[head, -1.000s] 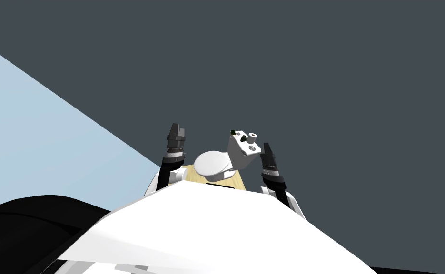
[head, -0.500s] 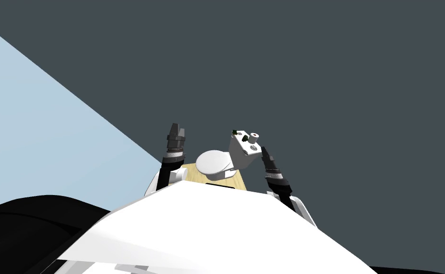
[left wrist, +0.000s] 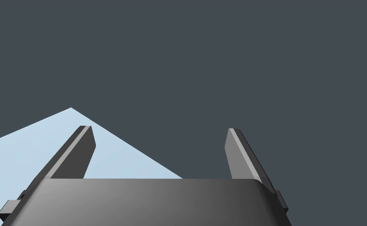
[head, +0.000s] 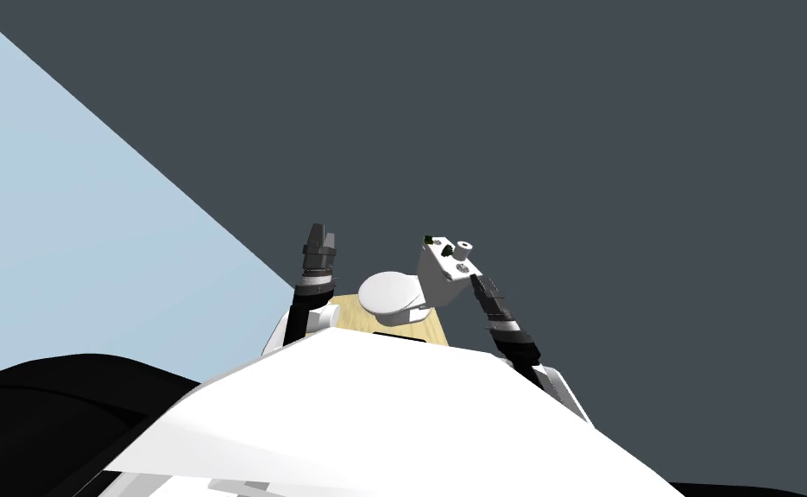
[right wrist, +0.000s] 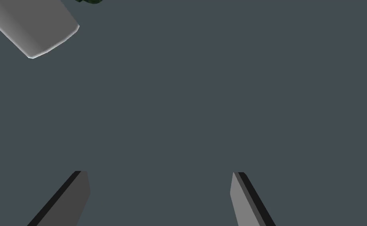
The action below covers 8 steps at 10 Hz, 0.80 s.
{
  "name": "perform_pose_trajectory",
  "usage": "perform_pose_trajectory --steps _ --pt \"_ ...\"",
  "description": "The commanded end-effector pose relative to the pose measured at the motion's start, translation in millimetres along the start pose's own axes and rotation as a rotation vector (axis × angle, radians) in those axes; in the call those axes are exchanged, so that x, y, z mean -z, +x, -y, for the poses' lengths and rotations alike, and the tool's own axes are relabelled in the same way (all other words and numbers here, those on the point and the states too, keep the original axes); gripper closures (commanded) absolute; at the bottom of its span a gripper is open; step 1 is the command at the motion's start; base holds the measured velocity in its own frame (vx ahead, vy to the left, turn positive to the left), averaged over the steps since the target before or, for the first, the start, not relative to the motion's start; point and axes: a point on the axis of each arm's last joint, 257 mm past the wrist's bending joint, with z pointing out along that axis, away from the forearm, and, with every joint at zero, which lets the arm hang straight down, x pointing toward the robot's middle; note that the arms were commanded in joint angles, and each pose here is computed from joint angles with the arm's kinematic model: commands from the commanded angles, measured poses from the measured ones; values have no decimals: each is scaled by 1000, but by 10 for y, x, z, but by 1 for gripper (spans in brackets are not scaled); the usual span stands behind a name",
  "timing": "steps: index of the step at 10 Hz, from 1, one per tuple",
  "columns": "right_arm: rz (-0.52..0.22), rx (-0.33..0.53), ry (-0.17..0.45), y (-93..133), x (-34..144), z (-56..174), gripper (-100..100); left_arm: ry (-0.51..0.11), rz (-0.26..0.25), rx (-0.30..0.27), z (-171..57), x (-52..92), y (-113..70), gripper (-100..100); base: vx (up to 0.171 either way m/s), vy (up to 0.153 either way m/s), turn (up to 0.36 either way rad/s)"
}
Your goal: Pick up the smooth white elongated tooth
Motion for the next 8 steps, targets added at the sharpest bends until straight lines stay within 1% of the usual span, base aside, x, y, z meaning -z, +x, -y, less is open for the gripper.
perform_pose_trajectory --steps 1,5,8 --pt "-42 96 10 67 45 97 -100 0 0 0 0 0 0 0 -18 13 44" --pt "-155 315 2 279 153 298 -100 0 0 0 0 0 0 0 -3 24 27" --pt "-244 470 -34 471 209 416 -100 0 0 0 0 0 0 0 20 33 7"
